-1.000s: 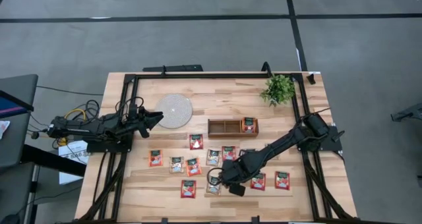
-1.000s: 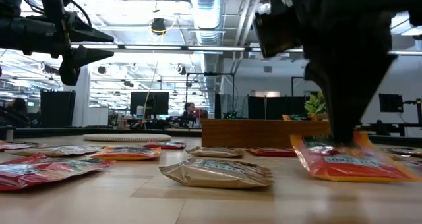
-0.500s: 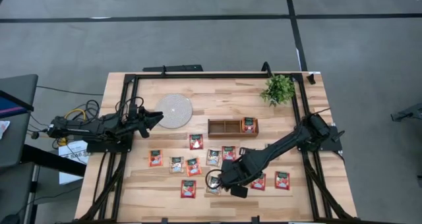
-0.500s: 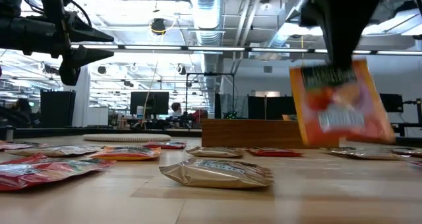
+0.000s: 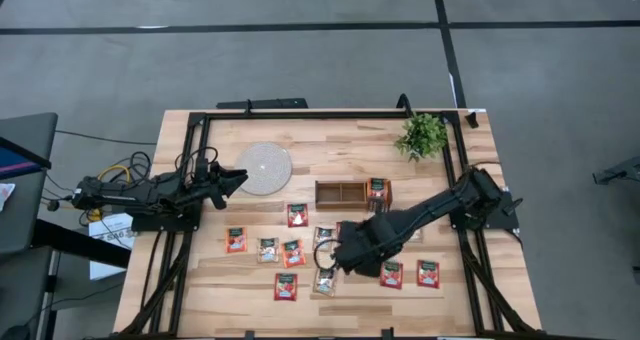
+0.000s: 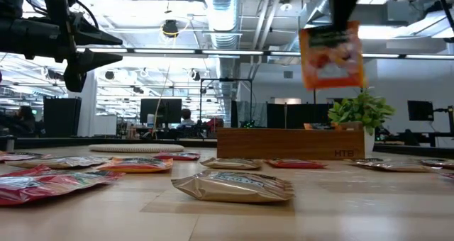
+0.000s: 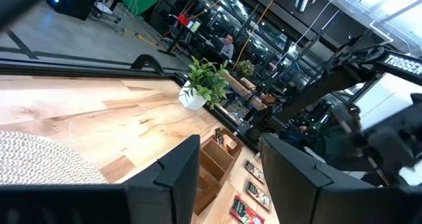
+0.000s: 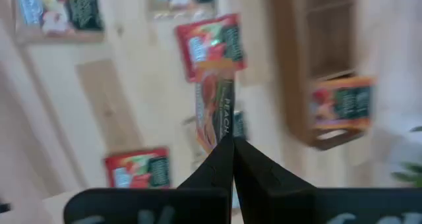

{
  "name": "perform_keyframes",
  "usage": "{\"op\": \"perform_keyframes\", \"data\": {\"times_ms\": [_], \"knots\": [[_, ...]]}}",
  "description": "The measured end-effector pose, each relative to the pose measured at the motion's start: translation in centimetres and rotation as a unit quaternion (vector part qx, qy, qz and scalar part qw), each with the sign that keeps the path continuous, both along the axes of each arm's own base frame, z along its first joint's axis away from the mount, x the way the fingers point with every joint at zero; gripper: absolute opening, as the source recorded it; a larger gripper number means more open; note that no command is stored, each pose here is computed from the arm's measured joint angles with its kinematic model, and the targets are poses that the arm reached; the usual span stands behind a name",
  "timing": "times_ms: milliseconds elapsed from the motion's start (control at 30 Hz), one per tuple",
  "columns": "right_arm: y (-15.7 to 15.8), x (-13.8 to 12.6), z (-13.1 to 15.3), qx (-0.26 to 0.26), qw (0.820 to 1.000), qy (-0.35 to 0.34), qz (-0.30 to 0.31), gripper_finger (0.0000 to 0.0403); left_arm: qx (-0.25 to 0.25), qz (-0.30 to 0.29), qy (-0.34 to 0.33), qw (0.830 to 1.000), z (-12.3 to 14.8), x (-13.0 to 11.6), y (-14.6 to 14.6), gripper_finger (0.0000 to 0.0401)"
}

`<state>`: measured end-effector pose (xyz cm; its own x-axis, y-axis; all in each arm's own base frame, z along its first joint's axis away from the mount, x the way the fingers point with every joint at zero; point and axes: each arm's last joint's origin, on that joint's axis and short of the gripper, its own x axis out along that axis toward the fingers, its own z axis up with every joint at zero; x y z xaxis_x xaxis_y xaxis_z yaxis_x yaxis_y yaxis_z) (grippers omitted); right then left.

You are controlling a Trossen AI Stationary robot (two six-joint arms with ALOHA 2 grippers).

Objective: Pick & Place Tea
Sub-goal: Put the orange tea bag into the right section of the wooden organizer

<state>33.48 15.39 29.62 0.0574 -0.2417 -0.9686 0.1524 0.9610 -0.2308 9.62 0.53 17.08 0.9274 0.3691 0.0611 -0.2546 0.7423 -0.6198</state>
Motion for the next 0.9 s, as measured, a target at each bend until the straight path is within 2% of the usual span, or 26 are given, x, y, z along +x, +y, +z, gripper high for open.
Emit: {"op": "perform_keyframes", "data": {"times_ms": [200, 567, 900], "knots": [[-3.3, 0.6, 1.2, -0.030, 0.999, -0.014, 0.014, 0.0000, 0.000, 0.000, 0.001, 1.000, 0.0, 0.0, 0.0, 0.0151], [-7.9, 1.1, 2.2, -0.040, 0.999, -0.004, 0.027, 0.0000, 0.000, -0.001, 0.001, 1.000, 0.0, 0.0, 0.0, 0.0151], [-8.8, -2.5, 0.8, -0.065, 0.997, 0.034, 0.013, 0.0000, 0.009, 0.001, 0.005, 1.000, 0.0, 0.0, 0.0, 0.0151]]}}
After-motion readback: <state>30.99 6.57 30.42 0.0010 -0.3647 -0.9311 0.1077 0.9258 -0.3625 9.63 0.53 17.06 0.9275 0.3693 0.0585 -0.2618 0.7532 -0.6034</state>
